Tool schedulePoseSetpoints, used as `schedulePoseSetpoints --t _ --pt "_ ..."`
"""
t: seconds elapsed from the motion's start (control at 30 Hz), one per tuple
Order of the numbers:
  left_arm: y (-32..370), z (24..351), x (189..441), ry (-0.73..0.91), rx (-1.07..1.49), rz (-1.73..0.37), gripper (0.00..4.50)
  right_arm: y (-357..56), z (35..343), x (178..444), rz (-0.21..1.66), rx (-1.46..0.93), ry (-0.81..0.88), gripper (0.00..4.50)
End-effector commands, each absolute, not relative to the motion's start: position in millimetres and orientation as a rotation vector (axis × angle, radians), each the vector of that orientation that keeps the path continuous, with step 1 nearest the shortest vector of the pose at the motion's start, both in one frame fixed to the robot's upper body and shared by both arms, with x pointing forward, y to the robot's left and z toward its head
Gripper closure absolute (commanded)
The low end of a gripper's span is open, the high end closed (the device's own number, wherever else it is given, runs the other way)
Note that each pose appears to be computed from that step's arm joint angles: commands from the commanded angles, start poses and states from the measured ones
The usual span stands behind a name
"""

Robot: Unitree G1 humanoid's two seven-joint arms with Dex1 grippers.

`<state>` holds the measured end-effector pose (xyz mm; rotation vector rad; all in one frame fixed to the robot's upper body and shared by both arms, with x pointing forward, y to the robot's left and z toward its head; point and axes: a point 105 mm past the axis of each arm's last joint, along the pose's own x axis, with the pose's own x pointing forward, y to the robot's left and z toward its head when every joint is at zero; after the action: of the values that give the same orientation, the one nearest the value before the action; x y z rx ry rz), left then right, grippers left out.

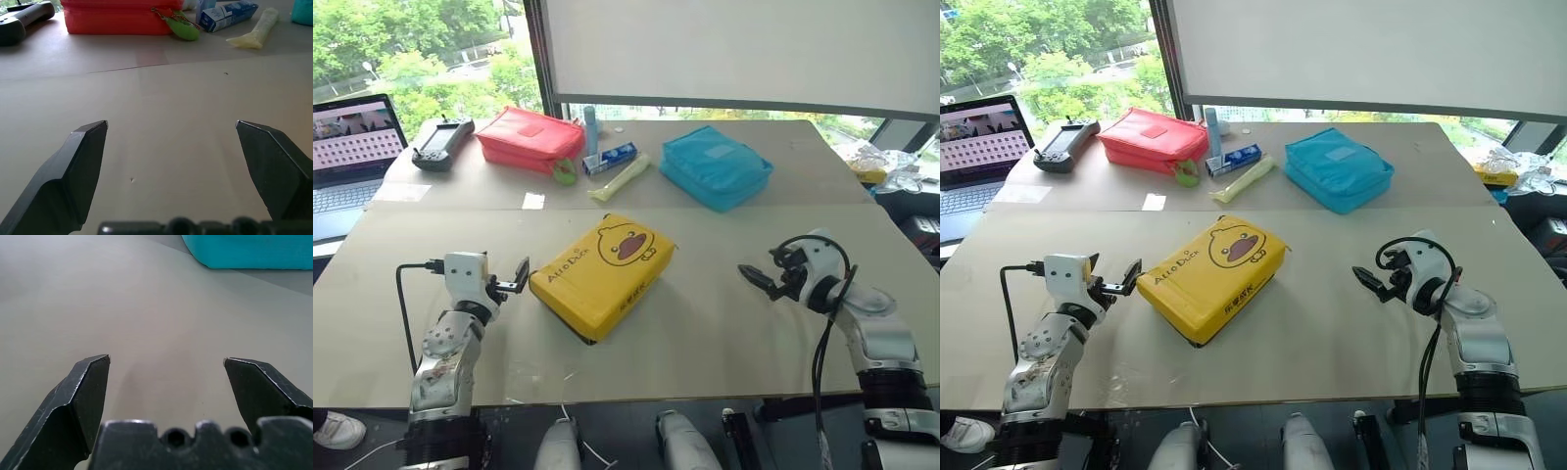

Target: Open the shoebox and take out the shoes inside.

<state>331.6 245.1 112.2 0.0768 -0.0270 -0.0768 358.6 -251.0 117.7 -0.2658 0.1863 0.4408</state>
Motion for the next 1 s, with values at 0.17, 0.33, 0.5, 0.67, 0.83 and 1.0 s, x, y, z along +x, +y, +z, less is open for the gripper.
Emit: schedulePoseSetpoints --t 0.17,0.33,0.5,0.67,0.83,1.0 --pt "296.0 140.3 334.5 -0.050 0.220 0.010 0.00 -242.4 159.4 342.8 0.530 -0.302 0.172 0.34" --pt "276.1 147.4 356.3 -0.055 0.378 -0.138 1.56 -220.3 147.1 310.0 0.696 -0.350 0.318 1.89" --pt "250.5 149.7 378.6 -0.081 0.481 -0.268 3.33 -193.8 135.5 296.4 0.789 -0.306 0.381 3.52" --pt "186.9 122.0 373.0 -0.038 0.467 -0.591 4.41 -167.5 130.8 311.0 0.810 -0.309 0.296 4.47" --pt "111.4 99.1 322.0 0.123 0.203 -0.977 4.41 -146.9 122.4 331.0 0.874 -0.325 0.280 4.47" --pt "82.0 117.7 306.4 0.140 0.109 -1.082 4.41 -138.6 124.1 350.5 0.933 -0.372 0.287 4.47"
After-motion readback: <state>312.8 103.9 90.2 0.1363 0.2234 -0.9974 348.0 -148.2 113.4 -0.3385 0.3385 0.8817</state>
